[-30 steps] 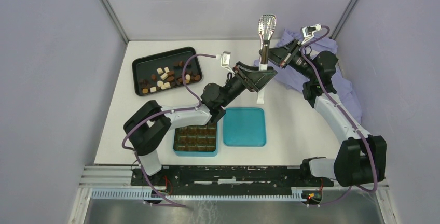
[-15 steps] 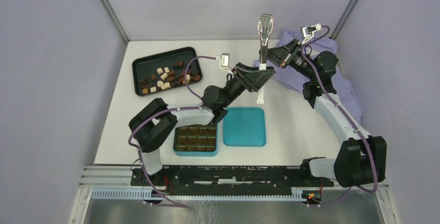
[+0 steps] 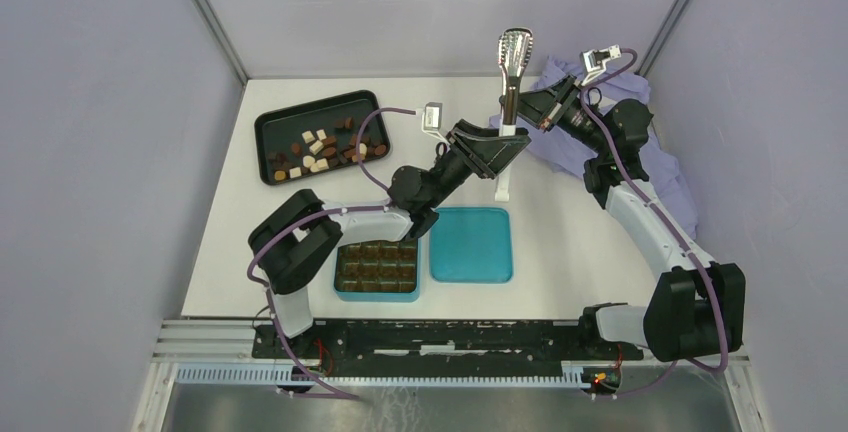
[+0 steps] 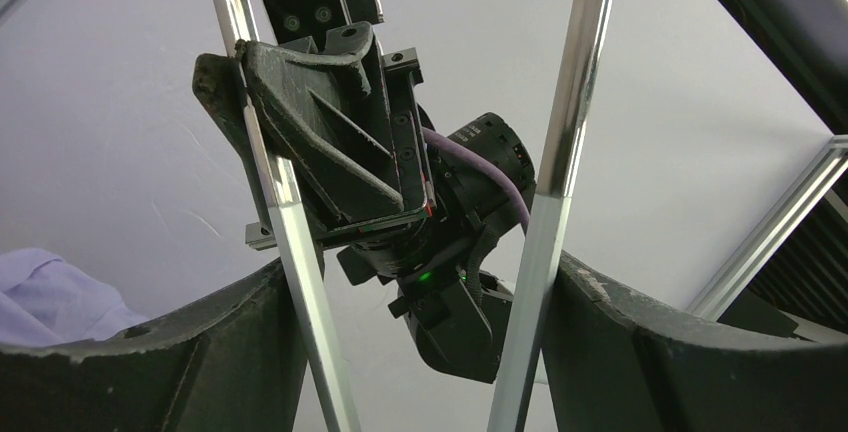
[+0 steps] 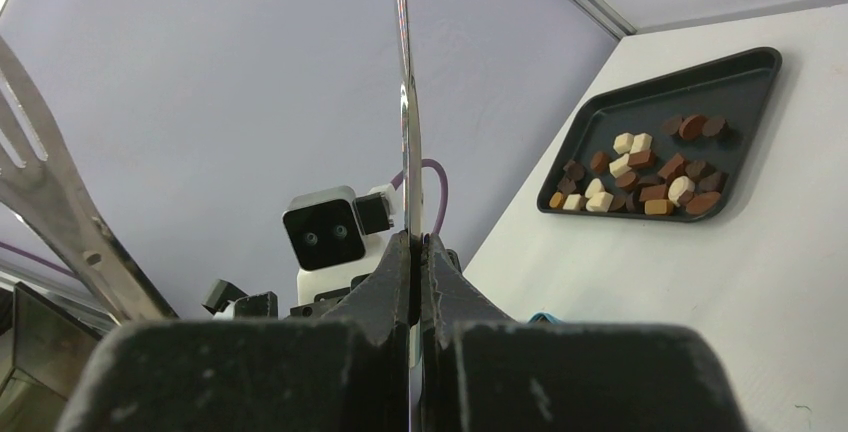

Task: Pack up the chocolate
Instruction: Pick up the clamp at the center of the board.

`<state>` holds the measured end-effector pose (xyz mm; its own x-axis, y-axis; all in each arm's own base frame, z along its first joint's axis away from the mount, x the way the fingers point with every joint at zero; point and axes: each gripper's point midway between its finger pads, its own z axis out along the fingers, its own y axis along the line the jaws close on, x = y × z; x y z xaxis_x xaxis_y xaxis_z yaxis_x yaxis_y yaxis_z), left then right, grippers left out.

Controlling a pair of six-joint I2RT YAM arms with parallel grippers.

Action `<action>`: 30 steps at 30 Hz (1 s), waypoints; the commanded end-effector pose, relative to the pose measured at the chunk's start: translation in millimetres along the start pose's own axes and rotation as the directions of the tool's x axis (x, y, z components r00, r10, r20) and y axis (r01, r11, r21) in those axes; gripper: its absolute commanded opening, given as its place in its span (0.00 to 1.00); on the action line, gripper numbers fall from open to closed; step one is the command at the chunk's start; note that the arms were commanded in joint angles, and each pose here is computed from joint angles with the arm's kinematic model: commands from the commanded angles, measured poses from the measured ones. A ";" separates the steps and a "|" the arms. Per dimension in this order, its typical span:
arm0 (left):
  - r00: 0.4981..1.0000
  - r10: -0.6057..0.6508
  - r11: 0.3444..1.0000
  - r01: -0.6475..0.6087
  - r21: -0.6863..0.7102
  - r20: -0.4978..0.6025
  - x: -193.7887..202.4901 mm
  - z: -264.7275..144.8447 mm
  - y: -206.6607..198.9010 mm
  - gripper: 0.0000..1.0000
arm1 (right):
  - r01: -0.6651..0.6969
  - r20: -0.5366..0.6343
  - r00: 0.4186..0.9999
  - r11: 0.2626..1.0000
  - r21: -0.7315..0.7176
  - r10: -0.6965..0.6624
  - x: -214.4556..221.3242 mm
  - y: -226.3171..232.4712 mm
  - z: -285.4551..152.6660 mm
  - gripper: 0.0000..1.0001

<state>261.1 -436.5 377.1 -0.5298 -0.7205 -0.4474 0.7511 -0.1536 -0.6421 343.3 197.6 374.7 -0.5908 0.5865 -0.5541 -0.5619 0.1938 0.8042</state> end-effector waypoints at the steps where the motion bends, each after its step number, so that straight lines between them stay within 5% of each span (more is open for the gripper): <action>1: 0.997 -0.015 0.985 0.001 0.175 0.080 -28.6 7.2 -57.0 0.81 | 0.044 0.016 0.999 0.998 -0.039 -0.043 -3.7 14.6 -0.3 0.01; 9: 0.995 -0.016 0.986 -0.001 0.169 0.098 -31.5 5.8 -56.1 0.75 | 0.026 0.016 1.000 0.999 -0.041 -0.025 -3.2 15.8 -0.6 0.01; 30: 0.982 0.018 0.994 -0.038 0.101 0.189 -46.6 -1.8 -44.6 0.85 | 0.056 0.058 0.997 0.995 -0.086 -0.051 -17.9 33.8 0.7 0.00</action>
<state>263.9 -425.7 381.2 -0.5041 -0.7608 -0.4088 0.7498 -0.1506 -0.6442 341.6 198.2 378.9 -0.6004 0.5936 -0.5359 -0.5565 0.1712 0.8130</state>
